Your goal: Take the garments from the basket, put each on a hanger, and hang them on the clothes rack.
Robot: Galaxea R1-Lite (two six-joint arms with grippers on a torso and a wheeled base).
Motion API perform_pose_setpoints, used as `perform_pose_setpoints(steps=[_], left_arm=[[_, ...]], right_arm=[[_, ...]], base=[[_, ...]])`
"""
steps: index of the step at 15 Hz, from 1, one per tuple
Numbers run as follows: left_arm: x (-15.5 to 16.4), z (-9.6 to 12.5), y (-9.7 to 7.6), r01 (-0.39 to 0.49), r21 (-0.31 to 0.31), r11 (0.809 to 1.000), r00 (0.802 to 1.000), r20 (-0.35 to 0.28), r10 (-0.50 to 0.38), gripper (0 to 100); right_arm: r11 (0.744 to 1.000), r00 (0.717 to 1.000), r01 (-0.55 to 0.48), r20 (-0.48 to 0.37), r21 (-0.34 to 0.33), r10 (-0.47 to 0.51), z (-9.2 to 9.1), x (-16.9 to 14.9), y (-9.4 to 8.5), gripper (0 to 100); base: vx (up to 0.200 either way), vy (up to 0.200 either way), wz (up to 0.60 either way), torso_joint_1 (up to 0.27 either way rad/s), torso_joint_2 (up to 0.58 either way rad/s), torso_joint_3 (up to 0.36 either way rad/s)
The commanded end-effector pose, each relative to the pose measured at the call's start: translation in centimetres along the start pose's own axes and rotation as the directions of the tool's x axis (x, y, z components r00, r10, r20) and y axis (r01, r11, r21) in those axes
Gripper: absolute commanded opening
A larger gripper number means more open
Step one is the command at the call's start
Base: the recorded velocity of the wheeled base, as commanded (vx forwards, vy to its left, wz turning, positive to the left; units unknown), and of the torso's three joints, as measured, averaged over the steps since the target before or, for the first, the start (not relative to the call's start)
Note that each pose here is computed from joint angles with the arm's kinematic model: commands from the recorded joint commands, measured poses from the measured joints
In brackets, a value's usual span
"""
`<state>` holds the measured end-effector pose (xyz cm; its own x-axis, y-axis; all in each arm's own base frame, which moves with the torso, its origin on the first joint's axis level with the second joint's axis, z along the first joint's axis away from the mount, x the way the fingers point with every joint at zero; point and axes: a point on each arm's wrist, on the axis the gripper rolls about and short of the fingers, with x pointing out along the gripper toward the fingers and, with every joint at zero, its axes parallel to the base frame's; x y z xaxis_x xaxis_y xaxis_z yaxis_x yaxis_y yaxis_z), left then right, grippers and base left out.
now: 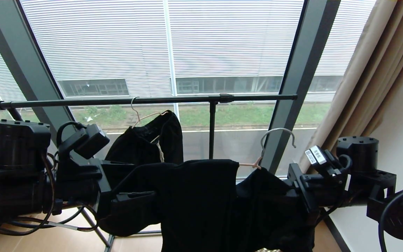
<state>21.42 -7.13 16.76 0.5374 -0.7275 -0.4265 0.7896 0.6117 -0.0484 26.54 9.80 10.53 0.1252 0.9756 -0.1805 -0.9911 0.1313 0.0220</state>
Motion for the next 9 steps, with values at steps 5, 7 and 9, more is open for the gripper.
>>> perform_pose_setpoints(steps=[5, 7, 9], left_arm=[[0.13, -0.91, 0.23, 0.029, -0.028, 0.999, 0.999, -0.017, -0.030, 100], [0.21, -0.94, 0.32, 0.028, -0.032, 0.999, 0.999, -0.020, -0.029, 100], [0.11, -1.02, 0.53, 0.019, -0.037, 0.999, 1.000, -0.020, -0.020, 0]], right_arm=[[1.000, 0.999, -0.024, 0.025, -0.006, 0.024, 0.22, -0.74, -0.20, 0], [1.000, 0.999, -0.024, 0.025, -0.006, 0.024, 0.22, -0.76, -0.16, 0], [1.000, 0.999, -0.025, 0.026, -0.006, 0.025, 0.22, -0.74, -0.20, 0]], base=[[0.000, 0.000, 0.00, 0.000, 0.00, 0.000], [0.000, 0.000, 0.00, 0.000, 0.00, 0.000], [0.000, 0.000, 0.00, 0.000, 0.00, 0.000]])
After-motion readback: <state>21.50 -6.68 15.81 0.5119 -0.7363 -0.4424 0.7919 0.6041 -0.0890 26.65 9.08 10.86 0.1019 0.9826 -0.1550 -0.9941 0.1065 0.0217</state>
